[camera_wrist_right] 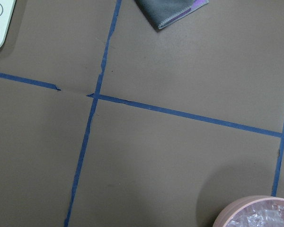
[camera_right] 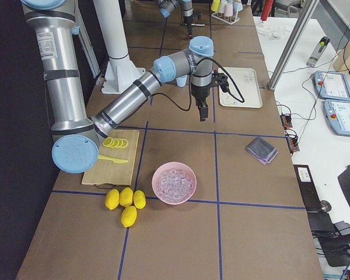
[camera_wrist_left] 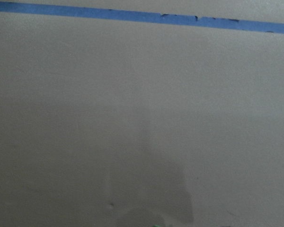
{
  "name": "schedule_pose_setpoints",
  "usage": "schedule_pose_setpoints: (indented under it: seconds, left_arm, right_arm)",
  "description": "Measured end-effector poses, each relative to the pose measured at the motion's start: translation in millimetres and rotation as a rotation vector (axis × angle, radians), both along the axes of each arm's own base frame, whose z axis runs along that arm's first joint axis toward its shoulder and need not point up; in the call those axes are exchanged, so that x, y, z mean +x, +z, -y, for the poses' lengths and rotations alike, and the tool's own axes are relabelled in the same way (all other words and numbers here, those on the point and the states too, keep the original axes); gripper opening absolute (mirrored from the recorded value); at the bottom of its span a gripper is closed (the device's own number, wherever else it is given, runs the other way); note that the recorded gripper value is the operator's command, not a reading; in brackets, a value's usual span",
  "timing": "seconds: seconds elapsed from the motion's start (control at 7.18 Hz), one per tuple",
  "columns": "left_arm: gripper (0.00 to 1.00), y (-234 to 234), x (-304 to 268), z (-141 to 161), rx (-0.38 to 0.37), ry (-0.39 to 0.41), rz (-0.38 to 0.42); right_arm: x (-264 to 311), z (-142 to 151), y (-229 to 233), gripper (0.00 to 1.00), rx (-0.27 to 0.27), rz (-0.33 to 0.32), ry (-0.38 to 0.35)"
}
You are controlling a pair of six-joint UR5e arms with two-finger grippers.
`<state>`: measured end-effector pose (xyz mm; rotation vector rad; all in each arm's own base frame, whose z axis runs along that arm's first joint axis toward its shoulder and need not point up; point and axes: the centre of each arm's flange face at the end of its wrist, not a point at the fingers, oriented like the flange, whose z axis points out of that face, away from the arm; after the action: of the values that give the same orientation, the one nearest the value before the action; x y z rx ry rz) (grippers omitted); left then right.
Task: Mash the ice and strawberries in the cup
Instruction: 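Grasp the red strawberry with the left gripper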
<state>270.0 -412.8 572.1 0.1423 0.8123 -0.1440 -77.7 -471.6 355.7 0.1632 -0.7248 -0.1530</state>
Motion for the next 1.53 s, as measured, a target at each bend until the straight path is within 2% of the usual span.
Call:
schedule_pose_setpoints:
  seconds: [1.53]
  left_arm:
    - [0.70,7.1,2.7,-2.7,-0.013,0.014,0.007]
  right_arm:
    - [0.0,0.3,-0.7,0.99,0.003,-0.001,-0.001]
